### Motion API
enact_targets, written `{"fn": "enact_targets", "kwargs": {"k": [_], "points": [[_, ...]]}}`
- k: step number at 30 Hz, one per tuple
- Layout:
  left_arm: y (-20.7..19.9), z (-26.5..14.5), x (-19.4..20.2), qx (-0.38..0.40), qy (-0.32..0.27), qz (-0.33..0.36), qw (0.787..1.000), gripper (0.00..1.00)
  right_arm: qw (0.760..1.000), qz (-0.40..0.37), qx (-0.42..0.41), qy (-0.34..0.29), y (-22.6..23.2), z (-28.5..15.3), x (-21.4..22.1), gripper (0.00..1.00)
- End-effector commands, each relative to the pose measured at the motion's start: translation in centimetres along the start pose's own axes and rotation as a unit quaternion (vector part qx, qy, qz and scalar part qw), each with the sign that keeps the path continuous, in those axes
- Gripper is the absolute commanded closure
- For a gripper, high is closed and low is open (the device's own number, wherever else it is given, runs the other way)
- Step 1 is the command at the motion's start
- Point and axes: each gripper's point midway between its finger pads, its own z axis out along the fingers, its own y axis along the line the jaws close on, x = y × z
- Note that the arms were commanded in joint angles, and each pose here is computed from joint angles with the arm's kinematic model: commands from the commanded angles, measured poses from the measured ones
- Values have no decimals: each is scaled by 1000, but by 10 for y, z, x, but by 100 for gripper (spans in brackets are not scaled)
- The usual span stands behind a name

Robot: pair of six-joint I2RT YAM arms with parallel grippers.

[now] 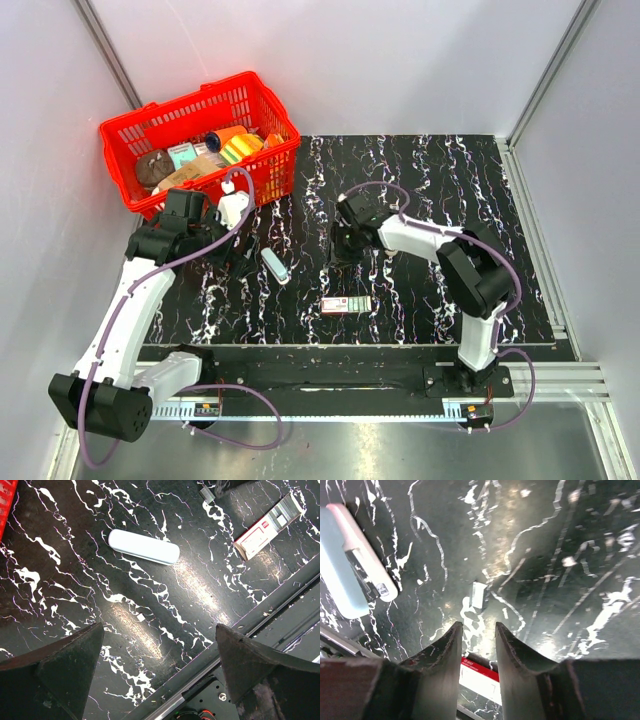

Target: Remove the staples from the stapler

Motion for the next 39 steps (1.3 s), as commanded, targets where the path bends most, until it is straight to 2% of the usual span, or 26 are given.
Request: {"fn": "enact_targets", "kwargs": {"k": [1,6,9,10,13,15,18,20,28,32,39], "points": [[2,-2,-7,-10,-21,9,1000,1,998,-42,18,-34,23,-7,-6,61],[-5,11,-25,3,-33,59,998,1,988,-47,56,-137,14,-57,-31,52],[-17,31,-40,15,-29,137,990,1,978,-28,60,-200,6,-85,-37,31],[-19,41,-43,13,-23,171,985,1,977,-18,52,-208,3,-86,-34,28],[-25,78,-44,4,5,274,962,1,975,9,49,-217,-11,-90,-17,30],[-28,102,-46,5,17,331,943,1,972,44,44,-226,-25,-90,-2,37],[-30,138,-44,17,34,383,923,1,962,77,-8,-264,-32,-103,18,43],[-30,159,-45,26,36,418,907,1,952,85,-25,-293,-38,-118,25,43],[-33,231,-50,30,49,517,854,1,928,76,-15,-363,-57,-165,27,42],[-38,254,-53,21,44,538,841,1,922,74,-18,-380,-55,-175,22,39],[-45,271,-49,39,55,538,840,1,919,71,-11,-388,-57,-181,20,37]]}}
